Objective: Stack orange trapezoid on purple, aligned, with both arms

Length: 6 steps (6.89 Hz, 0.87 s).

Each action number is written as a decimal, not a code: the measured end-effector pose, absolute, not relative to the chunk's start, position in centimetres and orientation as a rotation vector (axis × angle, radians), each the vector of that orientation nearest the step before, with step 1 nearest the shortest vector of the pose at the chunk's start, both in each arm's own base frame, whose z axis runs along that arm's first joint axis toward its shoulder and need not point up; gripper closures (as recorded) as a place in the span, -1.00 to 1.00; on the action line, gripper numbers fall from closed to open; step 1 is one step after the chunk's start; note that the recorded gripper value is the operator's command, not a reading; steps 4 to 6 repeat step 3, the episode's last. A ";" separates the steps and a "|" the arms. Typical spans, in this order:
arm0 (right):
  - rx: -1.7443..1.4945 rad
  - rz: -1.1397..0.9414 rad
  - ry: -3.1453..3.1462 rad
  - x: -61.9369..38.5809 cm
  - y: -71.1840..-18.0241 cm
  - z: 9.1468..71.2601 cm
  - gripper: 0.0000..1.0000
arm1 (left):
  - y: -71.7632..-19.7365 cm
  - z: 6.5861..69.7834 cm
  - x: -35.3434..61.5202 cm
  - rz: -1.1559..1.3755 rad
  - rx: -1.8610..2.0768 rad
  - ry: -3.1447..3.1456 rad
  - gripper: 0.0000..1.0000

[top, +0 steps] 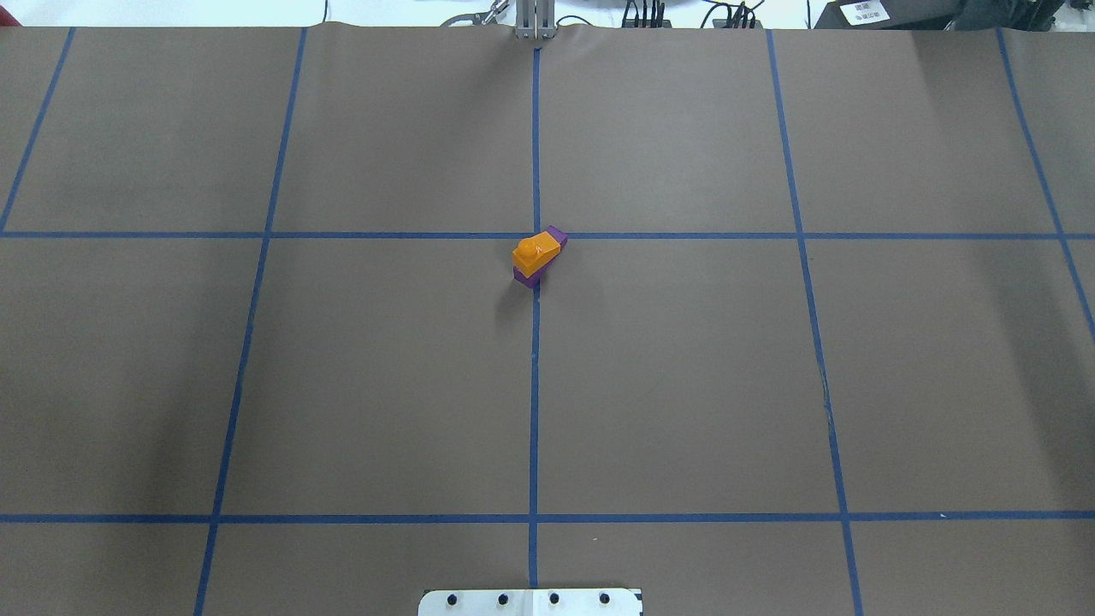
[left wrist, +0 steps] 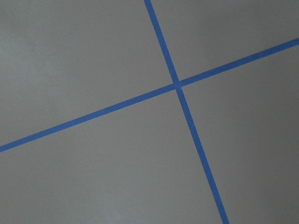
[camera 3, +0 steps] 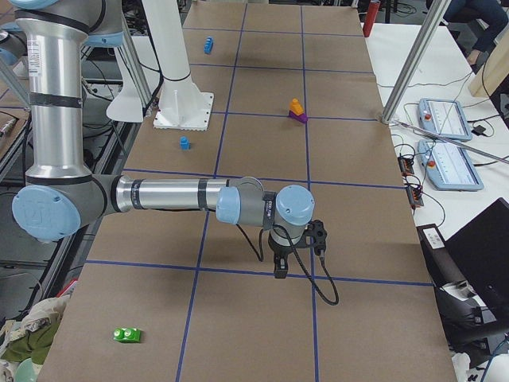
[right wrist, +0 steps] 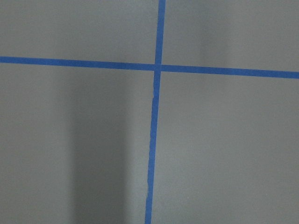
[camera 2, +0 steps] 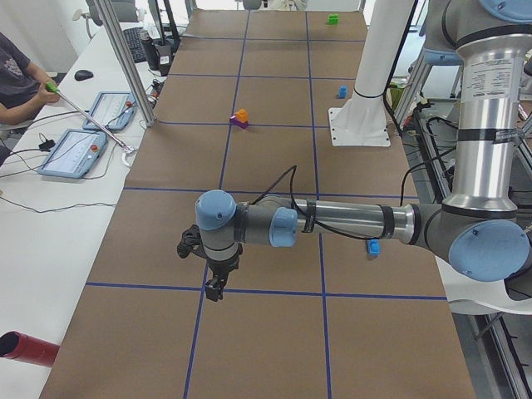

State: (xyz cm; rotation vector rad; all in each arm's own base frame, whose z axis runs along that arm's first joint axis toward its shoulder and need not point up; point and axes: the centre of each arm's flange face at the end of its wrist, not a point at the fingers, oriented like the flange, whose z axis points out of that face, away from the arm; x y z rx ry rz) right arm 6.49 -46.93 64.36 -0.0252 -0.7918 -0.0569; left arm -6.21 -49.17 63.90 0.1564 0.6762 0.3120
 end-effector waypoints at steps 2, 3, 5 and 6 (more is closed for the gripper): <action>-0.024 -0.056 -0.792 6.5 -47.0 64.3 -1.00 | -49.2 64.1 -6.2 0.312 0.153 0.677 -1.00; -0.024 -0.057 -0.792 6.5 -47.0 64.3 -1.00 | -49.1 64.2 -6.2 0.311 0.151 0.677 -1.00; -0.024 -0.057 -0.792 6.5 -47.0 64.3 -1.00 | -49.1 64.2 -6.2 0.311 0.151 0.677 -1.00; -0.024 -0.057 -0.792 6.5 -47.0 64.3 -1.00 | -49.1 64.2 -6.2 0.311 0.151 0.677 -1.00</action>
